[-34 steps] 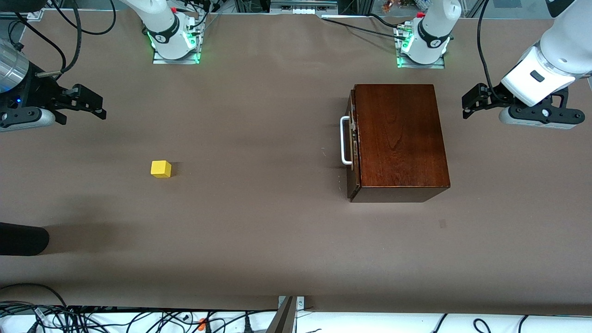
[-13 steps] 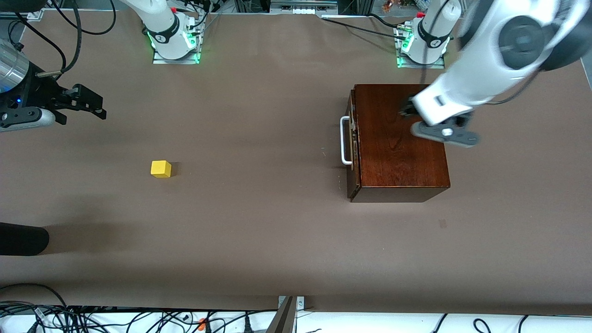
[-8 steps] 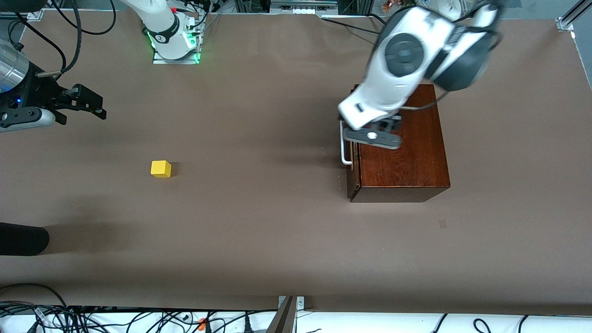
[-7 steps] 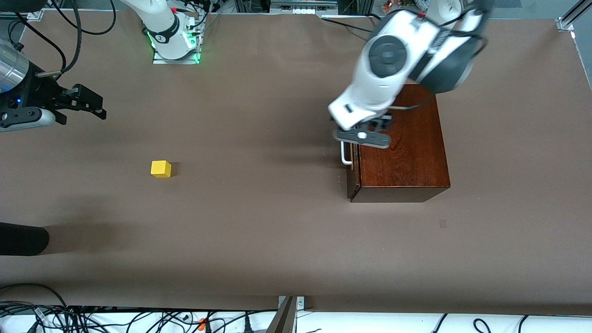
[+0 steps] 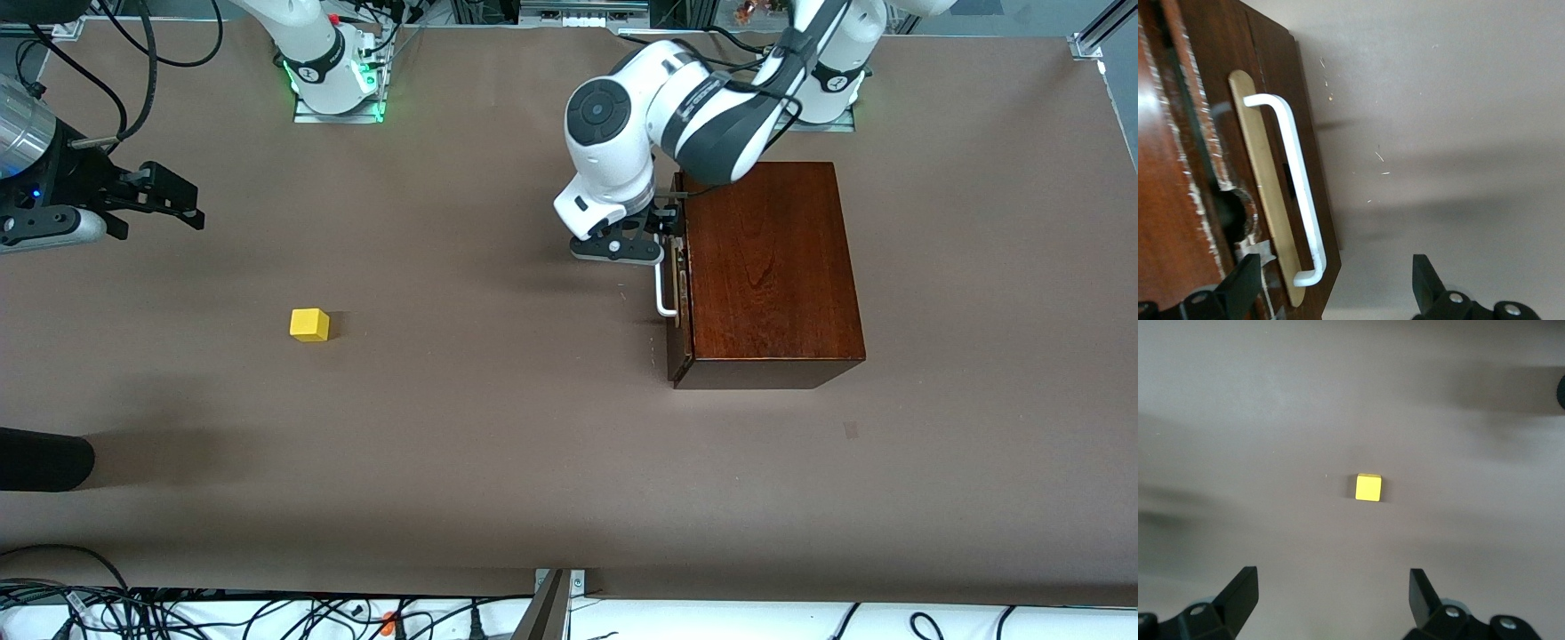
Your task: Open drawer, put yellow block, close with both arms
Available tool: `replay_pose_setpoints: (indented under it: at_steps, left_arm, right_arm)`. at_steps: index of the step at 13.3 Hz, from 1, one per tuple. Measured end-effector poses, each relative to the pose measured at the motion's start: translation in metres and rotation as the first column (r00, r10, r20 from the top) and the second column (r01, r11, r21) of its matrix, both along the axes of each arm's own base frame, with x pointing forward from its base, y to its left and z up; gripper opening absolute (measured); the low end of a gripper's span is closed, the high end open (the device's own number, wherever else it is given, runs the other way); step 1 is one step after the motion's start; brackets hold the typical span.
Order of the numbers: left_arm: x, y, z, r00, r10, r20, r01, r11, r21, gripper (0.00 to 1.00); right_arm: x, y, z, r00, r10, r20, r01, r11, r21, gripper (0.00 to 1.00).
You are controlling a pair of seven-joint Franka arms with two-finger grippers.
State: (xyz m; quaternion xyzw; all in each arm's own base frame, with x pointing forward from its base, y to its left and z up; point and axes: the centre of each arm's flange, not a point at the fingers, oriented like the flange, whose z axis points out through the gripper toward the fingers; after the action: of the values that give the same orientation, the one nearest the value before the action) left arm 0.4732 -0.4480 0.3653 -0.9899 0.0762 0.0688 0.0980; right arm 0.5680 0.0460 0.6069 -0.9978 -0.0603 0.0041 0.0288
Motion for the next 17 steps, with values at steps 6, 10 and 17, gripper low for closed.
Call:
replay_pose_setpoints:
  at_steps: [6, 10, 17]
  left_arm:
    - [-0.006, -0.001, -0.053, 0.999, -0.039, 0.002, 0.039, 0.992, 0.124, 1.0]
    - [-0.008, -0.004, -0.072, 0.999, -0.043, 0.022, 0.039, 0.984, 0.172, 1.0]
    - [-0.016, -0.014, -0.104, 0.999, -0.035, 0.034, 0.027, 0.981, 0.193, 1.0]
  right_arm:
    - [0.0, -0.001, 0.0, 1.0, -0.001, 0.0, 0.001, 1.0, 0.0, 1.0]
    - [0.0, -0.001, 0.0, 1.0, -0.001, 0.0, 0.001, 1.0, 0.0, 1.0]
    - [0.0, -0.001, 0.0, 1.0, -0.001, 0.0, 0.001, 1.0, 0.0, 1.0]
